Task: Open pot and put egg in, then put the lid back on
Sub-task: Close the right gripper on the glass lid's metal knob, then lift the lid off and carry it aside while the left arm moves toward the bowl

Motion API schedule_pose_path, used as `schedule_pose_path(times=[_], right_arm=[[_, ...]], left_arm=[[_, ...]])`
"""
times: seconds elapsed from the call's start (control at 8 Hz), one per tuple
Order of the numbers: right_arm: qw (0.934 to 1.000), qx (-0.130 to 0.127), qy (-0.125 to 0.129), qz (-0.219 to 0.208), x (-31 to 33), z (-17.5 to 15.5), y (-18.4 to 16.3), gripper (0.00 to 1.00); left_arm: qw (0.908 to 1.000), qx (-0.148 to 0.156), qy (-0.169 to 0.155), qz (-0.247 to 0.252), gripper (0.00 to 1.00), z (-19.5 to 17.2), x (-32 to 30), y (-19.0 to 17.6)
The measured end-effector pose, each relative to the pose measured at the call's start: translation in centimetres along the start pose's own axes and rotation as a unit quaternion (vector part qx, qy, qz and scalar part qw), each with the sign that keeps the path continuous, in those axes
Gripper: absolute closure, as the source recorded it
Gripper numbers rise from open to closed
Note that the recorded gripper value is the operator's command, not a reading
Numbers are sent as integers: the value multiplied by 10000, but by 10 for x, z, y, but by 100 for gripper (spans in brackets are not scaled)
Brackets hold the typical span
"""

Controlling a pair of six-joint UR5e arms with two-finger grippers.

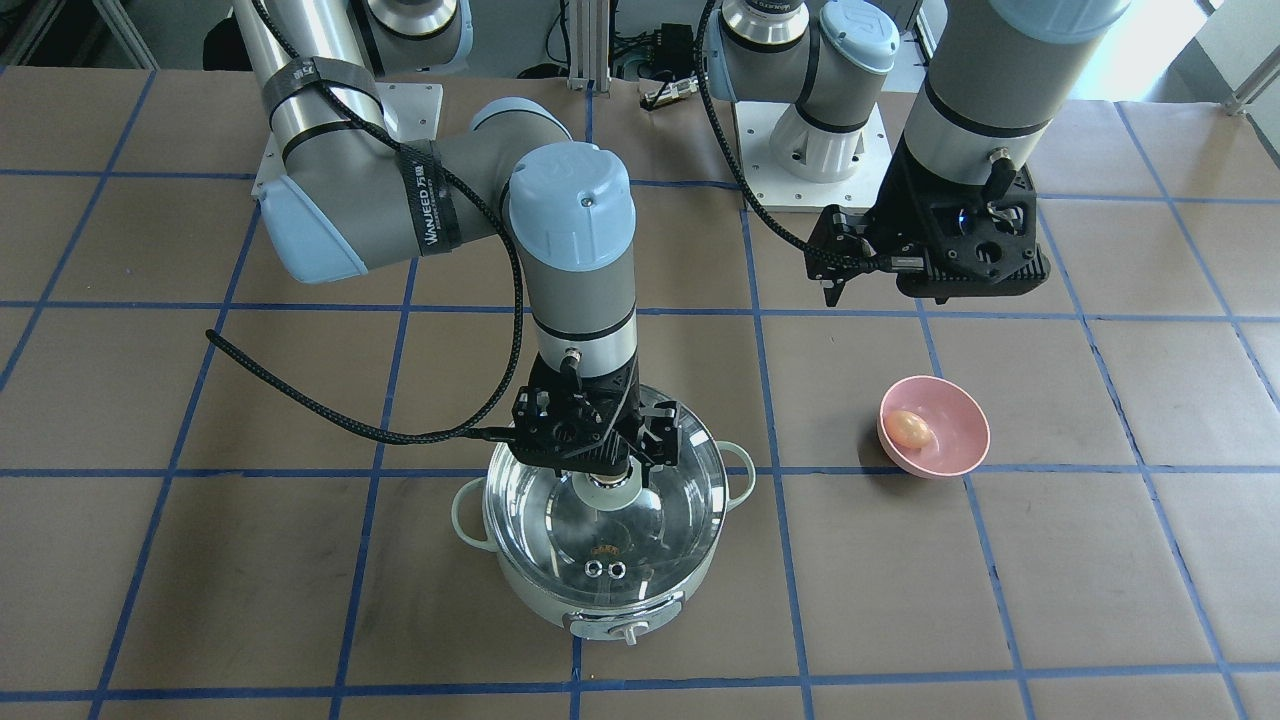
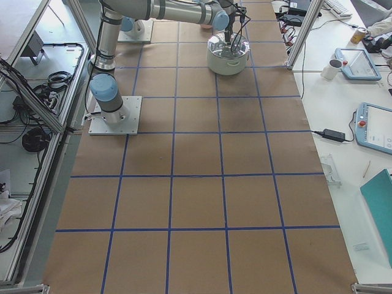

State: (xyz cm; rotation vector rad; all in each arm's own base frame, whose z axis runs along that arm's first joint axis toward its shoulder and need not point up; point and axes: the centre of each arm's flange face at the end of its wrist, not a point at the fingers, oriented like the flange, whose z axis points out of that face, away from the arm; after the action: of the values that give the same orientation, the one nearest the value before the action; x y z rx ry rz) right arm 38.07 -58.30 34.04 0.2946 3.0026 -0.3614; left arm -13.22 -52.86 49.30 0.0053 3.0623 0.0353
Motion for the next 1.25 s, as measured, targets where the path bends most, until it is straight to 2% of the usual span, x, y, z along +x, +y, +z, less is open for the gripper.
schedule_pose_path(times=[0.12, 0.25, 0.5, 0.75, 1.25], right_arm=[[10000, 5, -6, -28, -1, 0, 0, 50], [10000, 11, -11, -52, -1, -1, 0, 69], [9999, -15, -111, -66, -4, -4, -1, 83], [9996, -83, -273, -86, -8, -8, 0, 89], [9990, -173, -136, -377, 7, -33, -8, 90]], left_arm=[[10000, -2, 0, 1, 0, 0, 0, 0], [10000, 0, 0, 1, 0, 0, 0, 0], [10000, 1, 0, 4, 0, 0, 0, 0], [10000, 0, 0, 24, 0, 0, 0, 0], [10000, 16, 15, 52, 0, 0, 1, 0]])
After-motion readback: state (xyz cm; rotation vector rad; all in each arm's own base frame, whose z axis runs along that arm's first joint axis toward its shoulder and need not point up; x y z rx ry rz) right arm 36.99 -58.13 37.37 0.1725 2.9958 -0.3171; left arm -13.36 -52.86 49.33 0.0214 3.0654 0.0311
